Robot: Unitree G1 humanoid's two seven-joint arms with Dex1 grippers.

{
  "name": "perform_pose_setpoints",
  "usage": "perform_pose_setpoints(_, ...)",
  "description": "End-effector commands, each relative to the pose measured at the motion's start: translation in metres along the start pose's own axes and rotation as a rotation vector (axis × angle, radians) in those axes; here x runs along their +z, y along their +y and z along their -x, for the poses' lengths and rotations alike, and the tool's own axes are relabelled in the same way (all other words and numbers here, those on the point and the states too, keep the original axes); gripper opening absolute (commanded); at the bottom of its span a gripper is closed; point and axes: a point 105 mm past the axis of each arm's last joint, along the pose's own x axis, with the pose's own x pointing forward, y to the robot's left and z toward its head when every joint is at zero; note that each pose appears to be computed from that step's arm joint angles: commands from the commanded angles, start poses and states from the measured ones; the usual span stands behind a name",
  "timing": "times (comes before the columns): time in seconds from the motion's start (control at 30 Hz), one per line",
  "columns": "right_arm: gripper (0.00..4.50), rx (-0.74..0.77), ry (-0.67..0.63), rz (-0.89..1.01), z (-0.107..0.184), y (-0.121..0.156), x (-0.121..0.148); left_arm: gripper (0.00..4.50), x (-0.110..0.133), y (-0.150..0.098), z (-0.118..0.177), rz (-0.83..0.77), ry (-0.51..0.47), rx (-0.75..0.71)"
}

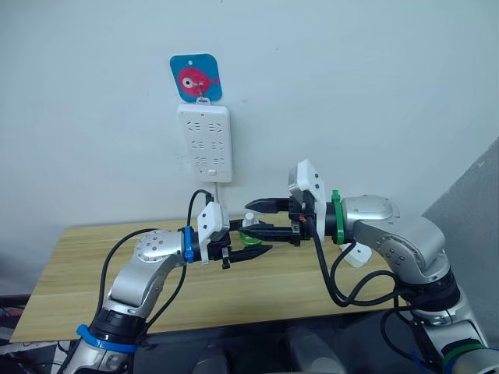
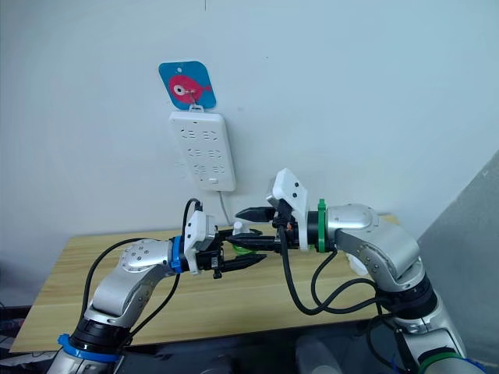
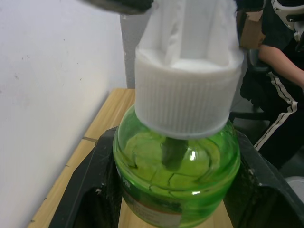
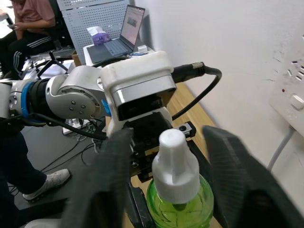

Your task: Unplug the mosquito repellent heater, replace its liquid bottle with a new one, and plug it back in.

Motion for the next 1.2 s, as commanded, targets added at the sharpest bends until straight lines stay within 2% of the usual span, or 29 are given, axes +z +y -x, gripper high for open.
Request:
perform_pose_setpoints(0.03,0.92,0.037,-0.017,0.051,-0.002,0.005,0.011,2.27,0.009,-0.003,0.000,-0.049,-0.015,-0.011)
perform_pose_setpoints(0.1,0.24,0.035,-0.028,0.073,-0.001,0.005,0.015,2.27,0.008,-0.004,0.000,-0.042,-0.012,-0.020)
perform_pose_setpoints(0.4,0.24,-0.013,-0.158,0.165,0.015,-0.001,0.059,2.27,0.005,-0.002,0.001,-0.029,-0.004,-0.004)
perform_pose_setpoints(0.5,0.24,-0.061,-0.160,0.167,0.026,-0.006,0.061,2.27,0.001,0.001,0.003,-0.016,0.006,0.016)
perform_pose_setpoints(0.6,0.24,-0.178,-0.110,0.139,0.043,-0.018,0.042,2.27,-0.011,0.009,0.015,0.023,0.038,0.082)
perform_pose_setpoints(0.67,0.24,-0.329,-0.059,0.115,0.054,-0.033,0.005,2.27,-0.020,0.011,0.025,0.043,0.073,0.103)
perform_pose_setpoints(0.77,0.24,-0.558,0.033,0.195,0.068,-0.054,-0.047,2.27,-0.029,0.008,0.034,0.041,0.121,0.094)
perform_pose_setpoints(0.87,0.24,-0.726,0.057,0.185,0.078,-0.062,-0.087,2.27,-0.034,0.006,0.041,0.049,0.147,0.101)
perform_pose_setpoints(1.0,0.24,-0.860,0.095,0.110,0.083,-0.072,-0.132,2.27,-0.037,0.001,0.047,0.044,0.173,0.092)
perform_pose_setpoints(1.2,0.24,-0.969,0.117,0.032,0.086,-0.093,-0.170,2.27,-0.036,-0.004,0.051,0.051,0.184,0.098)
